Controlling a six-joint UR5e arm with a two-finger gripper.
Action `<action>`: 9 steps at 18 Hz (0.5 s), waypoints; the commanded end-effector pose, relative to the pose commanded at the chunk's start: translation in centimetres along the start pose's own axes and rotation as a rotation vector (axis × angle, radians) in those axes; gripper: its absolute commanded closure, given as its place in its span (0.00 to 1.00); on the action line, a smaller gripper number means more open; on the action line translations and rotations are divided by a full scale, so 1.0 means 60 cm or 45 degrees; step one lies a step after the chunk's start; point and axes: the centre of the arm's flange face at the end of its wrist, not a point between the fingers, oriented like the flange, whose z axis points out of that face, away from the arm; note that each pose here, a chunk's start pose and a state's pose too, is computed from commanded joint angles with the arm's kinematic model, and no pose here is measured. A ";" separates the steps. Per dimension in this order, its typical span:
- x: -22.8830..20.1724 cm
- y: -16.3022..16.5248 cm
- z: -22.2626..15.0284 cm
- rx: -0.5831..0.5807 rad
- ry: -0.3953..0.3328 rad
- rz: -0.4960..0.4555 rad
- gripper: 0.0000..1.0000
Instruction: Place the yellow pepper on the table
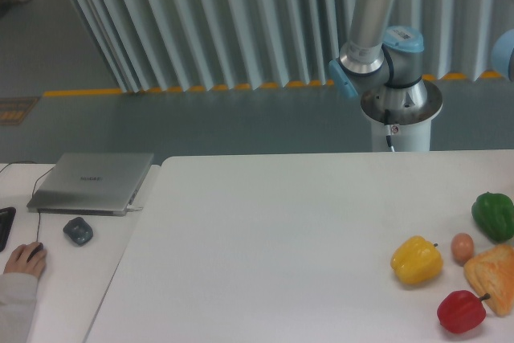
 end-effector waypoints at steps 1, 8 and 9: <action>0.001 0.000 0.001 0.000 0.002 0.000 0.00; 0.001 0.002 0.002 0.000 0.006 0.052 0.00; 0.001 0.005 0.002 -0.004 0.008 0.119 0.00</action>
